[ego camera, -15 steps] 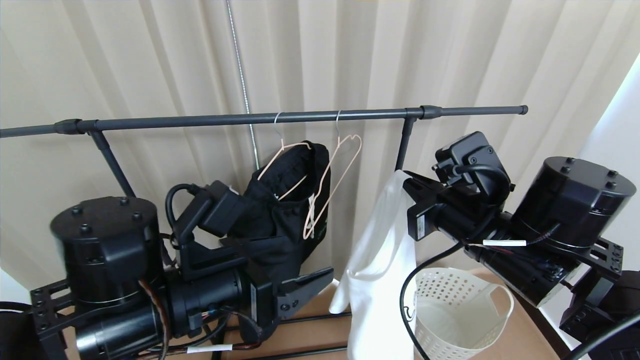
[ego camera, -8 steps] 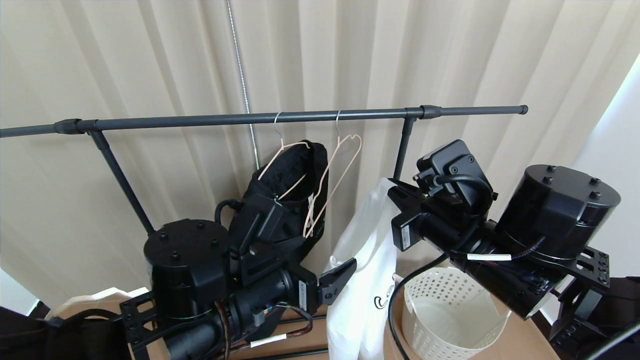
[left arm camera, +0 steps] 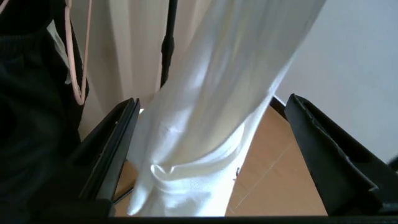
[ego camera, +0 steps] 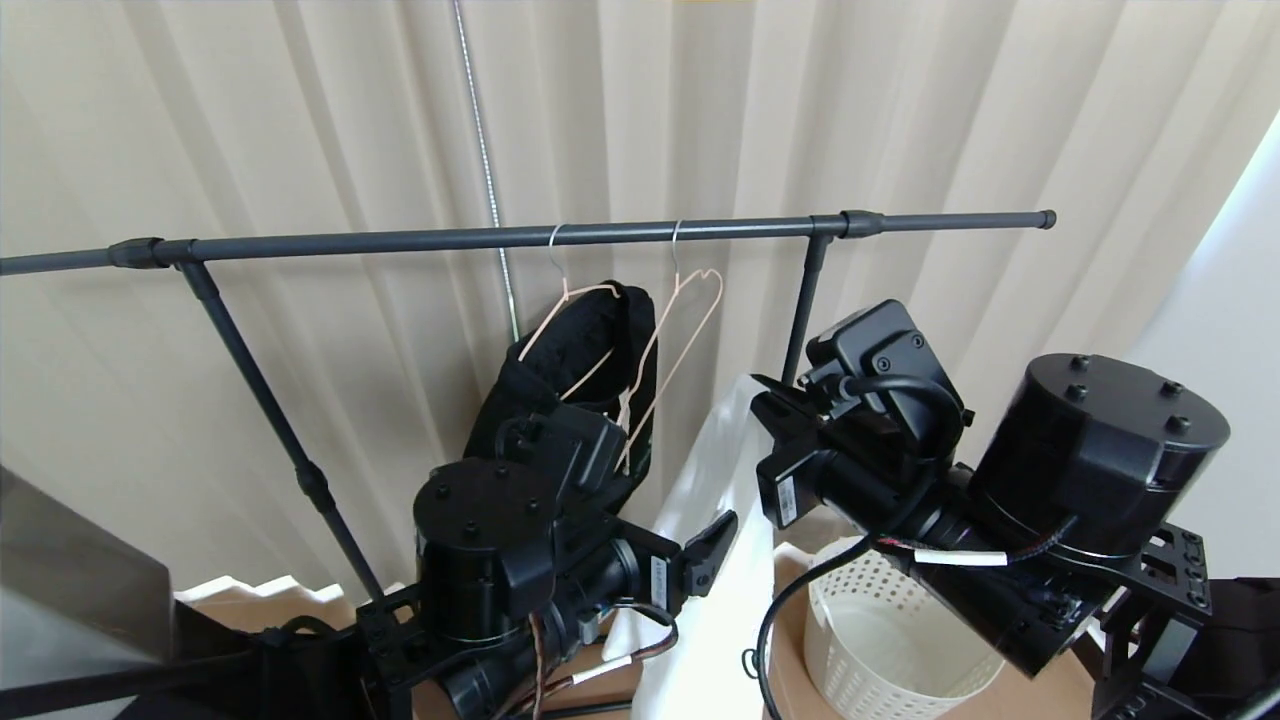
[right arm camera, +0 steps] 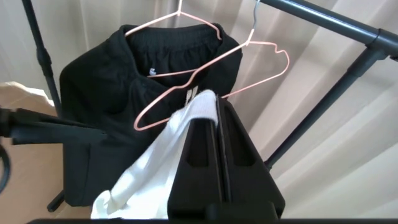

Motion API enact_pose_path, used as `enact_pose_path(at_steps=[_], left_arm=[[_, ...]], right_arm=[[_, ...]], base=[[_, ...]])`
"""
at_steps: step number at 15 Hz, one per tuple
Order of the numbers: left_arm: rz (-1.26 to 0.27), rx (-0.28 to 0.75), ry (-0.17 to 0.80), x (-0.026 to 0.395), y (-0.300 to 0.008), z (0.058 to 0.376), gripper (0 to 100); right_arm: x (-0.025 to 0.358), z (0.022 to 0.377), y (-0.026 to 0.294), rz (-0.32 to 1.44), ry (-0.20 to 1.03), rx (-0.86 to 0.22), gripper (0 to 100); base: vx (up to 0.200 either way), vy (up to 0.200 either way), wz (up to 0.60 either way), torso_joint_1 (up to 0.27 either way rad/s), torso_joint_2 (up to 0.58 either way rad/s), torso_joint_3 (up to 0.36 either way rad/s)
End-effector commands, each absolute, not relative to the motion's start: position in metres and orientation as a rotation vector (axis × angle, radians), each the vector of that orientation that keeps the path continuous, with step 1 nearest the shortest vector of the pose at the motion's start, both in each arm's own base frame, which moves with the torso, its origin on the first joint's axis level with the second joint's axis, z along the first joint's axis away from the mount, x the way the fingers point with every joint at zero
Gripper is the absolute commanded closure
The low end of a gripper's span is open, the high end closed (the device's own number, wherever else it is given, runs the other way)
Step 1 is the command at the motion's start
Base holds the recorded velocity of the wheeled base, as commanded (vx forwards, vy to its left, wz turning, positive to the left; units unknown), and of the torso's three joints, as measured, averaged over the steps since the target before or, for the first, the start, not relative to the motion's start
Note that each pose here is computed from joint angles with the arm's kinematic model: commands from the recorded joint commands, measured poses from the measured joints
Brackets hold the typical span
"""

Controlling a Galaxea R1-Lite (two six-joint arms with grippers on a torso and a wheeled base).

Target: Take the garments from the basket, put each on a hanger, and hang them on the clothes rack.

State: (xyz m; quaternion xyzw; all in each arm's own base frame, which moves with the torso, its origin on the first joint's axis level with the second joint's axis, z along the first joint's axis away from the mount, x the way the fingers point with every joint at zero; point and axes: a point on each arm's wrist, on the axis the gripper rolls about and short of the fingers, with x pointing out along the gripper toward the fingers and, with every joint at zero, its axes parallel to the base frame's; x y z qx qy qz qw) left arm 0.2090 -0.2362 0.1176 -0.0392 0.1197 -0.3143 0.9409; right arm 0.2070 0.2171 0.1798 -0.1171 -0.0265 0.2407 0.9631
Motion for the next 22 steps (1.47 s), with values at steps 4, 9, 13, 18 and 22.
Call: enact_pose_path(at_steps=[4,9,13,18,22], left_arm=[[-0.546,-0.122,0.246,0.224,-0.253,0.108,0],[-0.52,-0.096,0.284,0.234,-0.258,0.089,0],[-0.475,-0.081,0.311,0.248,-0.253,0.075,0],[-0.437,-0.068,0.323,0.256,-0.251,0.067,0],[-0.415,-0.058,0.314,0.257,-0.248,0.067,0]], right_arm=[[0.197,0.179,0.221,0.521,-0.056,-0.238,100],[0.185,0.194,0.217,0.514,-0.099,-0.209,100],[0.18,0.207,0.21,0.506,-0.133,-0.187,100],[0.181,0.215,0.2,0.475,-0.154,-0.174,100],[0.193,0.217,0.188,0.413,-0.155,-0.174,100]], base=[[0.0,0.0,0.0,0.0,0.0,0.0],[0.0,0.0,0.0,0.0,0.0,0.0],[0.0,0.0,0.0,0.0,0.0,0.0],[0.0,0.0,0.0,0.0,0.0,0.0],[0.0,0.0,0.0,0.0,0.0,0.0]])
